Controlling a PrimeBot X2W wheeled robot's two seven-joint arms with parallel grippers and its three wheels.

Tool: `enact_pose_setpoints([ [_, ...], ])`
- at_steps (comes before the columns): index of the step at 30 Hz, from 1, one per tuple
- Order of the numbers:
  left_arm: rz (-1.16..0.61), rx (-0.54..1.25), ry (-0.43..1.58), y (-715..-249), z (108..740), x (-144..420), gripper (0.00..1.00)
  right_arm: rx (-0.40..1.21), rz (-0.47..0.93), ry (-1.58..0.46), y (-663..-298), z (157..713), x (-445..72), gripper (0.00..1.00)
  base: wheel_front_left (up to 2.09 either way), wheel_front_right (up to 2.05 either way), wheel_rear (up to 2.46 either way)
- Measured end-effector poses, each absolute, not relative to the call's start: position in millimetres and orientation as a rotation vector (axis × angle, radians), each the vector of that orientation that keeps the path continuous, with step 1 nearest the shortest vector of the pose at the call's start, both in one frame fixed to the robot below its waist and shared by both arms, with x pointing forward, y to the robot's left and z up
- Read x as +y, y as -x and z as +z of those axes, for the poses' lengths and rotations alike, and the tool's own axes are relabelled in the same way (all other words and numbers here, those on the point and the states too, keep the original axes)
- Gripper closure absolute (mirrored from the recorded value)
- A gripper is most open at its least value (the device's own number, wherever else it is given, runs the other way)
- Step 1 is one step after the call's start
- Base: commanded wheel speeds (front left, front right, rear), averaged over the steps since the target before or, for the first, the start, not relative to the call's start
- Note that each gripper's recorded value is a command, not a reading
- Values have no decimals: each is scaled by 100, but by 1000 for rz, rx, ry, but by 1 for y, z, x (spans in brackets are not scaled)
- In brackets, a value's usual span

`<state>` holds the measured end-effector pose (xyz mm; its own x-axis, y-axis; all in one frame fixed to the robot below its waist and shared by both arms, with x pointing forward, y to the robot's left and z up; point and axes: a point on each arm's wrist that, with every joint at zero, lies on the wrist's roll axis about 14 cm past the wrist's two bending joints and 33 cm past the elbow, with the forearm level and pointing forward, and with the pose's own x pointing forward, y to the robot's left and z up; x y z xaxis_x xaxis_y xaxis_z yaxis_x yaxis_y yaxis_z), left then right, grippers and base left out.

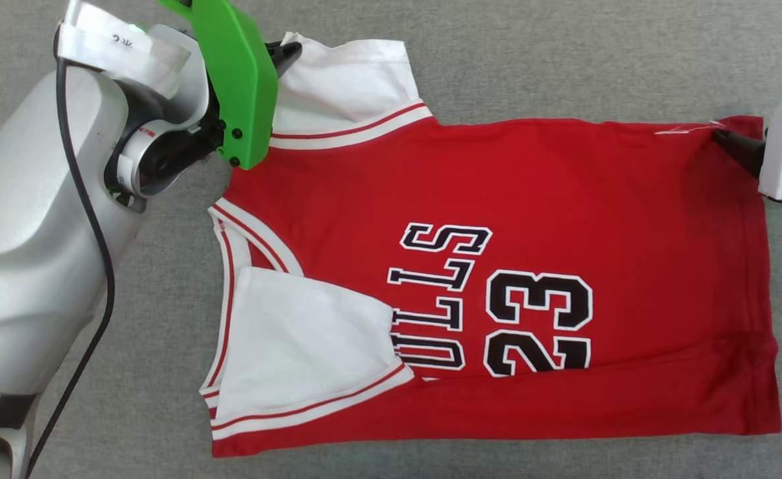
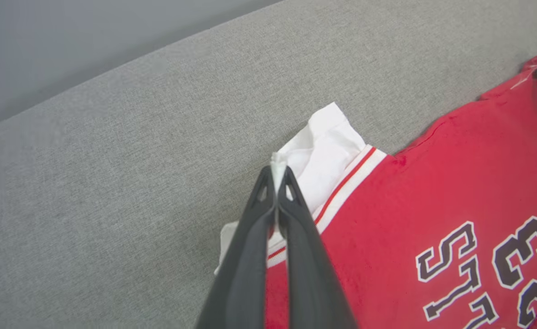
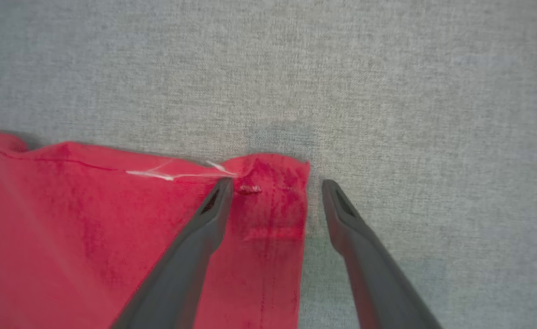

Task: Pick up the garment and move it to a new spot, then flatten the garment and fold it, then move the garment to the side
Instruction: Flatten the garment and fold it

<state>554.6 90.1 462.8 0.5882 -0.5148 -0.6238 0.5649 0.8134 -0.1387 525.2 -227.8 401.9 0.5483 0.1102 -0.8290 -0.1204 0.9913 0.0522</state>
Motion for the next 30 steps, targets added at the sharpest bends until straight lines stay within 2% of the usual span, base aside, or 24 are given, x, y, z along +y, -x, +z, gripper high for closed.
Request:
enact_pose_setpoints([
  [10, -611, 705, -78, -549, 460, 99, 100, 1073, 187, 63, -520, 372, -214, 0, 0, 0, 0],
  [12, -609, 708, -76, -547, 459, 100, 100, 1072, 193, 54, -519, 371, -213, 100, 0, 0, 0],
  [17, -597, 684, -64, -545, 464, 101, 100, 1008, 222, 27, -523, 377, -204, 100, 0, 0, 0],
  [30, -526, 586, 27, -520, 487, 115, 100, 688, 207, -76, -520, 427, -213, 100, 0, 0, 0],
])
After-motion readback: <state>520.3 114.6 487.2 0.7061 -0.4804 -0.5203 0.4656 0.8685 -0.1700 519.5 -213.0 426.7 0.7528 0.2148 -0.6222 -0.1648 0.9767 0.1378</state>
